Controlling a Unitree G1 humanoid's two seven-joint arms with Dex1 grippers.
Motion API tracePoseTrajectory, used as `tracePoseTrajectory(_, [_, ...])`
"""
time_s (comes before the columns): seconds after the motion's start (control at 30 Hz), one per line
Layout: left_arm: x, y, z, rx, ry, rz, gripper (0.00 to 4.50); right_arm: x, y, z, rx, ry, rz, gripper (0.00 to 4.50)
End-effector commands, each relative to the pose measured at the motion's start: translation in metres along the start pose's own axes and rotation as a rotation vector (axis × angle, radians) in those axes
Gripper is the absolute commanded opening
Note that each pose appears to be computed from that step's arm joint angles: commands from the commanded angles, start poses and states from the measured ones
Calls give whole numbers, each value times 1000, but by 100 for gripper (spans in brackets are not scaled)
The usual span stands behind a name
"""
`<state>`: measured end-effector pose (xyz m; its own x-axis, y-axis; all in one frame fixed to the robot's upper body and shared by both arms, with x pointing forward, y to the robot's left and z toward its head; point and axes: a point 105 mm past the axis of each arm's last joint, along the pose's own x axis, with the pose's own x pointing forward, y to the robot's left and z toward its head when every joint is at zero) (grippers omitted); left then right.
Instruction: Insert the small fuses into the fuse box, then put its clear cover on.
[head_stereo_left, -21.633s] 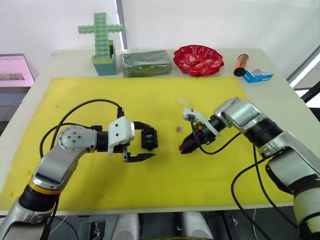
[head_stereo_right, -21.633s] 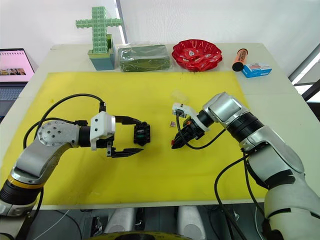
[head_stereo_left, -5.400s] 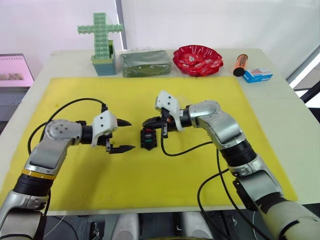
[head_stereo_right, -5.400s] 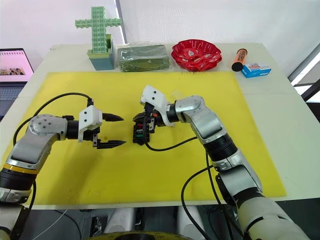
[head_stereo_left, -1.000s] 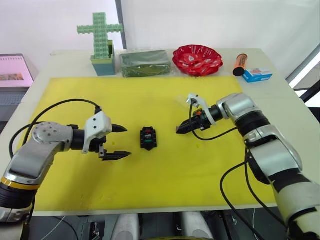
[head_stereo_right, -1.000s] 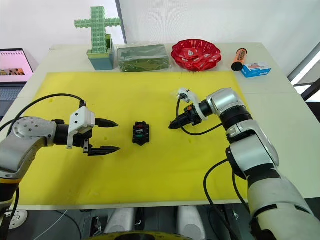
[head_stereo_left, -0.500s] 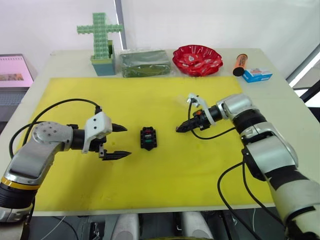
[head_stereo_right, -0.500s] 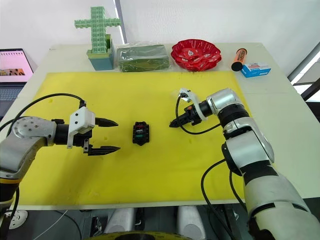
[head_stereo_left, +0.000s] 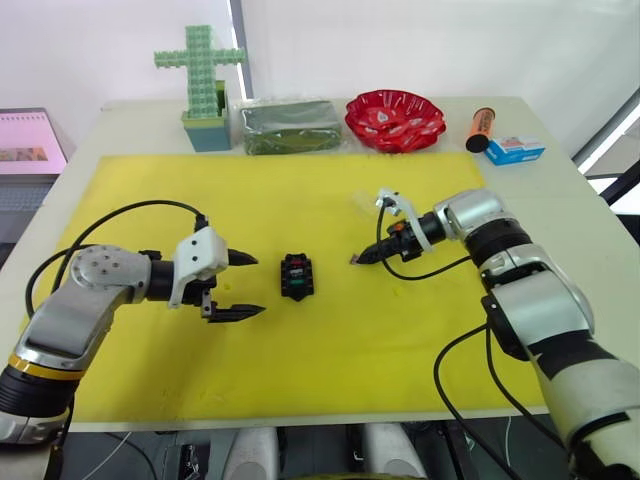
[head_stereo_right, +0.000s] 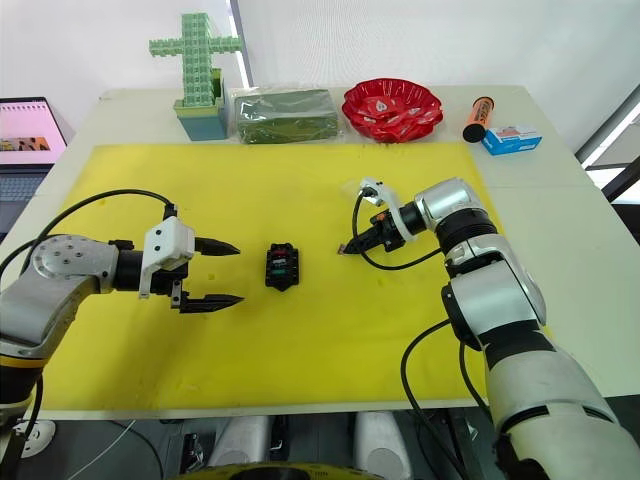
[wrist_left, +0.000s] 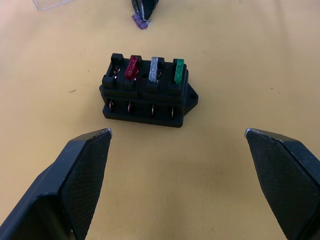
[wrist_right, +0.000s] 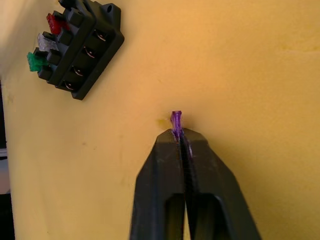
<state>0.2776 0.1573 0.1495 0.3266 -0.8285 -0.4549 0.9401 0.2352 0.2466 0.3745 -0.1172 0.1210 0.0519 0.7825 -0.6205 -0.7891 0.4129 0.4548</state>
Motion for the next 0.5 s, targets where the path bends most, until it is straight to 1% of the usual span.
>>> tracePoseTrajectory(0.03, [-1, 2, 5, 35, -12, 11, 450, -3, 3, 10, -29, -18, -4, 0])
tracePoseTrajectory(0.3, [0, 2, 5, 36, -14, 13, 450, -13, 10, 14, 7, -51, 21, 0])
tracePoseTrajectory(0.5, [1, 2, 4, 34, -17, 13, 450, -18, 14, 14, 100, -121, 30, 0])
